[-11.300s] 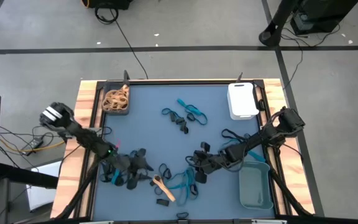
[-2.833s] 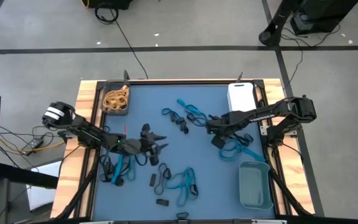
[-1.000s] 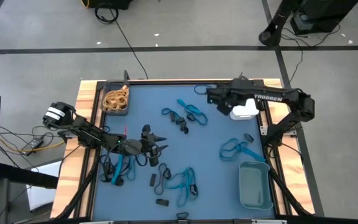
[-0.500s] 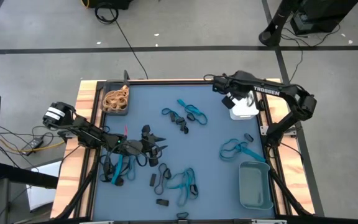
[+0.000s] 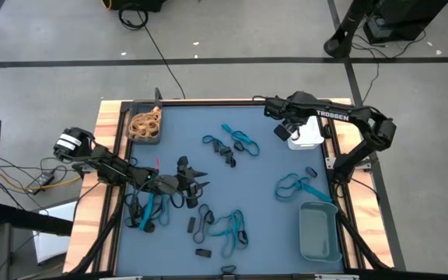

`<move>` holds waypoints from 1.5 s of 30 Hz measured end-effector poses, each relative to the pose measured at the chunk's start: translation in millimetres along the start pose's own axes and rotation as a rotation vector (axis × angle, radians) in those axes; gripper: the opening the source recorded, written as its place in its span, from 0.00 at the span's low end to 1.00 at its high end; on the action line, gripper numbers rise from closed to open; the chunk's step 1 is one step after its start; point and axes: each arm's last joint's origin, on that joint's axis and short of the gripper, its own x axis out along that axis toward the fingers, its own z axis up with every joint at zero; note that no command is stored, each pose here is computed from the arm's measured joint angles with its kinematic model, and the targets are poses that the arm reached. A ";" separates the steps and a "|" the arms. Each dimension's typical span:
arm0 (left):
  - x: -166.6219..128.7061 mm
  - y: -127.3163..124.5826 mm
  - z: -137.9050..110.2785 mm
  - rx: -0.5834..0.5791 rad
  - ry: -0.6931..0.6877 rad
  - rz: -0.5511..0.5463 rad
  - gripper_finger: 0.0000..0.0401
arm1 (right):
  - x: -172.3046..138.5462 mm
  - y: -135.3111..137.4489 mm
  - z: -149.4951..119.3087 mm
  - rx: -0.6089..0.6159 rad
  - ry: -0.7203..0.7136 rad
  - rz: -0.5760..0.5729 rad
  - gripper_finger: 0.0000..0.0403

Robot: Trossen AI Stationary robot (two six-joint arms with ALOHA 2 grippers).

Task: Sort rubber bands into baskets
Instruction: Put the black rubber band into the white bin

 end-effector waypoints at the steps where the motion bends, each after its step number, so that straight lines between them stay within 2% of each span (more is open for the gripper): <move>1: 0.0 0.0 0.0 0.000 0.000 0.000 0.39 | -0.8 2.2 0.2 -0.001 -0.003 0.023 0.45; 6: 0.1 0.3 0.0 -0.022 0.001 0.001 0.39 | -7.4 17.5 1.2 -0.021 -0.045 0.140 0.49; 13: 0.1 0.3 0.0 -0.022 0.000 0.001 0.39 | -24.5 49.4 2.4 -0.093 -0.173 0.336 0.47; 20: 0.1 0.3 0.0 -0.039 0.000 0.002 0.39 | -52.2 91.7 7.6 -0.113 -0.395 0.694 0.46; 23: 0.3 0.5 0.0 -0.041 0.001 0.002 0.39 | -58.4 104.9 5.5 -0.102 -0.443 0.765 0.46; 28: 0.3 0.8 -0.1 -0.041 0.002 0.005 0.39 | -48.8 136.5 2.2 -0.090 -0.453 0.781 0.46; 35: 0.3 0.9 -0.2 -0.050 0.003 0.007 0.39 | -18.6 184.4 5.3 -0.122 -0.421 0.759 0.46; 41: 0.3 0.8 0.0 -0.052 0.001 0.006 0.39 | 5.7 202.1 6.2 -0.140 -0.367 0.697 0.46; 45: 0.3 0.9 -0.3 -0.046 0.004 0.008 0.39 | 18.4 213.4 7.5 -0.178 -0.349 0.704 0.45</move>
